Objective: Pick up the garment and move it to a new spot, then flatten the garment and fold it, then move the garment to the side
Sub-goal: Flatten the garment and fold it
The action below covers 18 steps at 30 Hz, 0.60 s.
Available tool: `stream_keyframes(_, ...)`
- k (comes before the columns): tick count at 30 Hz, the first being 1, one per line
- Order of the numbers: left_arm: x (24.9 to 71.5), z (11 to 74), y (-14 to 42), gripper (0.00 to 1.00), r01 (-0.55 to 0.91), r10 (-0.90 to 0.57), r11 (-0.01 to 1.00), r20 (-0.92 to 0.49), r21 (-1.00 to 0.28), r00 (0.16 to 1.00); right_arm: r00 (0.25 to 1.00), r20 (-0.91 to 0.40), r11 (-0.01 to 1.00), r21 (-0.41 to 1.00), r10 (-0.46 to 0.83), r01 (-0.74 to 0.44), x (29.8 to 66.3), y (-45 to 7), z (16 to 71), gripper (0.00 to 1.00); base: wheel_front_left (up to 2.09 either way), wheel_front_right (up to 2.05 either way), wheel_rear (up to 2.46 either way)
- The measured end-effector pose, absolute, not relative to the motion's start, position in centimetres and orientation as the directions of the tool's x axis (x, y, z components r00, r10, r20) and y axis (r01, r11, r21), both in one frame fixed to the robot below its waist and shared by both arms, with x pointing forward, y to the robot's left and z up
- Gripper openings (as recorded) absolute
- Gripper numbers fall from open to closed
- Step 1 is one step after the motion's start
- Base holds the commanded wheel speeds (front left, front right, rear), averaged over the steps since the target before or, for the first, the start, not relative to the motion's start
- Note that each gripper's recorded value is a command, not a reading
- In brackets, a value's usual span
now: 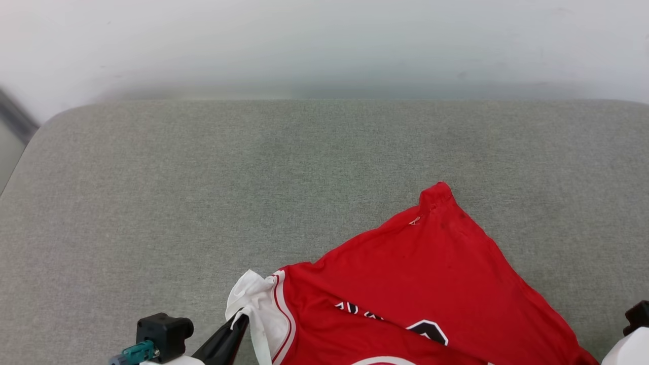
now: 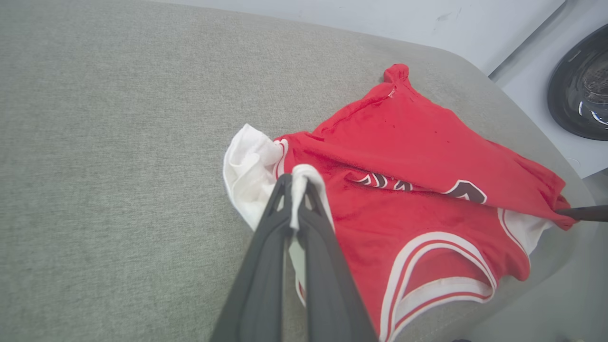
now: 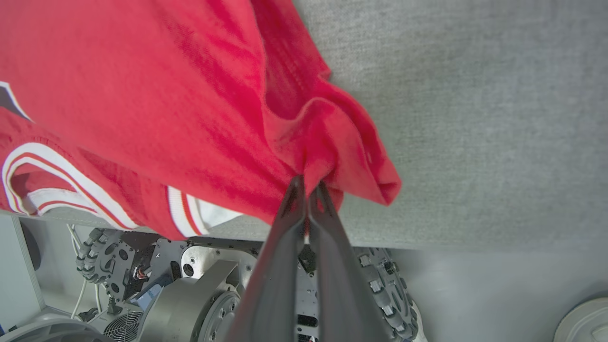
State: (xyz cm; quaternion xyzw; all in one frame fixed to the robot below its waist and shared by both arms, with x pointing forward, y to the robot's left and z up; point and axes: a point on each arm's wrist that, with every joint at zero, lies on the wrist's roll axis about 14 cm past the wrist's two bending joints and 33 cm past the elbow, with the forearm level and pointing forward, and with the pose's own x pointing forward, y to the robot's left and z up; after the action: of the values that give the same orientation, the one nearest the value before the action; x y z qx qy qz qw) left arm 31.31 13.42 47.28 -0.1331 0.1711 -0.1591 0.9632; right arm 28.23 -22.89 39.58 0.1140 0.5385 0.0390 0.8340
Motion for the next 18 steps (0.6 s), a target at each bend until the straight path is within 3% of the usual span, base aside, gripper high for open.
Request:
stream_keyframes(10, 31.1, 47.3, 13.0, 0.0, 0.273, -0.364, 0.909, -0.282, -0.314, 0.888, 0.425, -0.882, 0.97, 0.242, 0.203, 0.039, 27.6, -22.5, 39.7, 0.0, 0.0, 0.0, 0.0)
stream_keyframes(11, 31.1, 47.3, 13.0, 0.0, 0.273, -0.364, 0.909, -0.282, -0.315, 0.887, 0.43, -0.881, 0.971, 0.235, 0.198, 0.035, 27.7, -22.7, 39.8, 0.33, 0.0, 0.0, 0.0)
stream_keyframes(12, 31.1, 47.2, 13.0, 0.0, 0.272, -0.364, 0.909, -0.283, -0.317, 0.887, 0.442, -0.876, 0.973, 0.229, 0.194, 0.028, 28.0, -22.8, 40.1, 1.0, 0.0, 0.0, 0.0)
stream_keyframes(18, 31.1, 46.9, 13.1, 0.0, 0.262, -0.359, 0.909, -0.29, -0.325, 0.887, 0.508, -0.83, 0.97, 0.236, 0.232, -0.058, 31.4, -21.7, 42.3, 1.0, 0.0, 0.0, 0.0)
